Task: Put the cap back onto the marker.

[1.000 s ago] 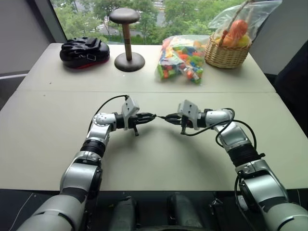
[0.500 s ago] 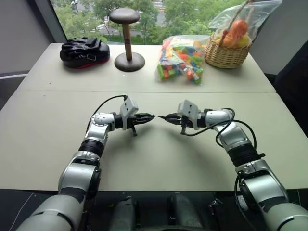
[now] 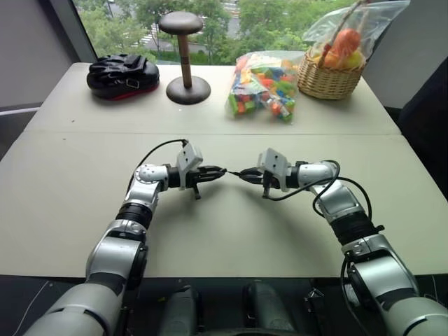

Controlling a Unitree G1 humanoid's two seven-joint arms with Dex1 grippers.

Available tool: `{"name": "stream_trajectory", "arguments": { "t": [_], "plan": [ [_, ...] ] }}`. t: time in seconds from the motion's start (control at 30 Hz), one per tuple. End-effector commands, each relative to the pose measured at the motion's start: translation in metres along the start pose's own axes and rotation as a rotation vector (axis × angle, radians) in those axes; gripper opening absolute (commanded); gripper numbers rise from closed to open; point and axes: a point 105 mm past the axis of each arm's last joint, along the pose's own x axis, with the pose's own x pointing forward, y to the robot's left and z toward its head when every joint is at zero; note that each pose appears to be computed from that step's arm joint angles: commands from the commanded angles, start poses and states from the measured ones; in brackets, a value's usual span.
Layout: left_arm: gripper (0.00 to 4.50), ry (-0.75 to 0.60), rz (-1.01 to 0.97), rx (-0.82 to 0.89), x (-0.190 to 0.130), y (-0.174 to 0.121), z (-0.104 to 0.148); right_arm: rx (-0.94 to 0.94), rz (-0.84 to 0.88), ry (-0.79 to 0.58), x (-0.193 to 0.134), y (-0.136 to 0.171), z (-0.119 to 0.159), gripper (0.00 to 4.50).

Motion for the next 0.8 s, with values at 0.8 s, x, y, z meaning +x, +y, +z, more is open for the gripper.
{"name": "stream_trajectory", "arguments": {
  "t": [0.8],
  "plan": [
    [0.05,-0.005,-0.036,0.052,0.005,-0.003,0.008,-0.051,0.008,-0.055,0.003,0.001,0.021,0.0]
  ]
}}
